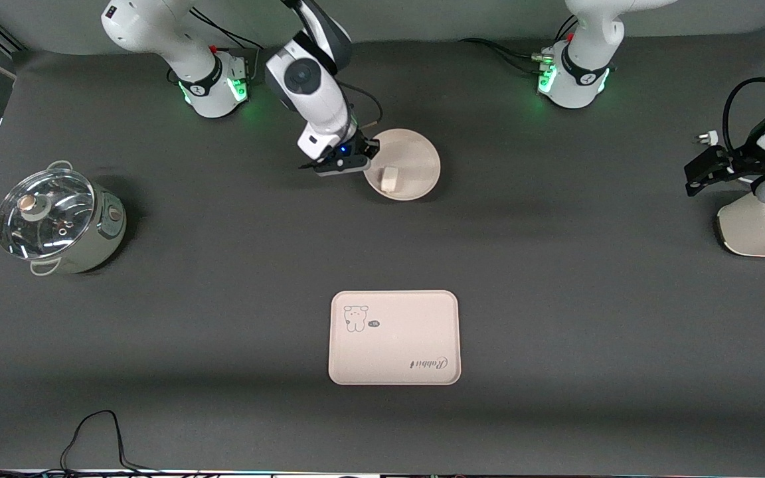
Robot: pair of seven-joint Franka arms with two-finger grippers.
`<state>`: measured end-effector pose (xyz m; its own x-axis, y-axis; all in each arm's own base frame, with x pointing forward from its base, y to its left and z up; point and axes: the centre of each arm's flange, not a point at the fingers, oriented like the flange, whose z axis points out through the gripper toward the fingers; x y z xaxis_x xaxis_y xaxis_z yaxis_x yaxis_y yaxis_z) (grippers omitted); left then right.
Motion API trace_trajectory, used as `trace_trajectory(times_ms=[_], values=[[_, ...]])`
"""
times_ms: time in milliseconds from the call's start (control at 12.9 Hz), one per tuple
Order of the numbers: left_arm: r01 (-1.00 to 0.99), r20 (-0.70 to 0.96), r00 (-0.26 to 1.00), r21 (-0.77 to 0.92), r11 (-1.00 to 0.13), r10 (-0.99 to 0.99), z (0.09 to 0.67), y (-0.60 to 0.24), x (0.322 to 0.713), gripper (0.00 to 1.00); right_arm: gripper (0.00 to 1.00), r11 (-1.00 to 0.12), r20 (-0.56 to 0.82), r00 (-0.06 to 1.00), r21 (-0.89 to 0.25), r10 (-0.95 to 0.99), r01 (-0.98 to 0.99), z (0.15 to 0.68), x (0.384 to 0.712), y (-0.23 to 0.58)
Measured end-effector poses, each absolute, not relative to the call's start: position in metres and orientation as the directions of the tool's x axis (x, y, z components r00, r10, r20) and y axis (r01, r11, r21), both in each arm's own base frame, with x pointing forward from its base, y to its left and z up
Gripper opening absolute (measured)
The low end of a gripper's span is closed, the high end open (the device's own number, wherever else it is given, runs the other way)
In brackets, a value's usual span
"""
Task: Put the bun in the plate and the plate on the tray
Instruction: 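Close the right gripper on the plate rim and lift it, then carry the plate with the right gripper onto the cream tray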
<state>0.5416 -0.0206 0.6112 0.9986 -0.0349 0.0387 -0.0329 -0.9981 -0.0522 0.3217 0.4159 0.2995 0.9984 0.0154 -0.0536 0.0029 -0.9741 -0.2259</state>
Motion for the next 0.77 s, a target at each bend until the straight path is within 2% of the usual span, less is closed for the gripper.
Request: trace_trajectory(times_ms=[232, 386, 541, 773], values=[[-0.041, 0.033, 0.999, -0.052, -0.998, -0.043, 0.611, -0.025, 0.541, 1.0, 0.04, -0.95, 0.0, 0.999, -0.309, 0.045, 0.042, 0.368, 0.32, 0.41], [-0.042, 0.029, 0.999, -0.052, -0.998, -0.043, 0.61, -0.026, 0.54, 1.0, 0.04, -0.944, 0.02, 0.999, -0.324, 0.051, 0.054, 0.377, 0.323, 0.405], [-0.041, 0.019, 0.999, -0.052, -0.998, -0.042, 0.609, -0.026, 0.539, 1.0, 0.04, -0.943, 0.061, 0.998, -0.331, 0.024, 0.043, 0.37, 0.352, 0.391], [-0.041, 0.014, 0.999, -0.052, -0.998, -0.042, 0.609, -0.026, 0.539, 1.0, 0.04, -0.942, 0.099, 0.994, -0.335, -0.048, -0.012, 0.361, 0.428, 0.383]])
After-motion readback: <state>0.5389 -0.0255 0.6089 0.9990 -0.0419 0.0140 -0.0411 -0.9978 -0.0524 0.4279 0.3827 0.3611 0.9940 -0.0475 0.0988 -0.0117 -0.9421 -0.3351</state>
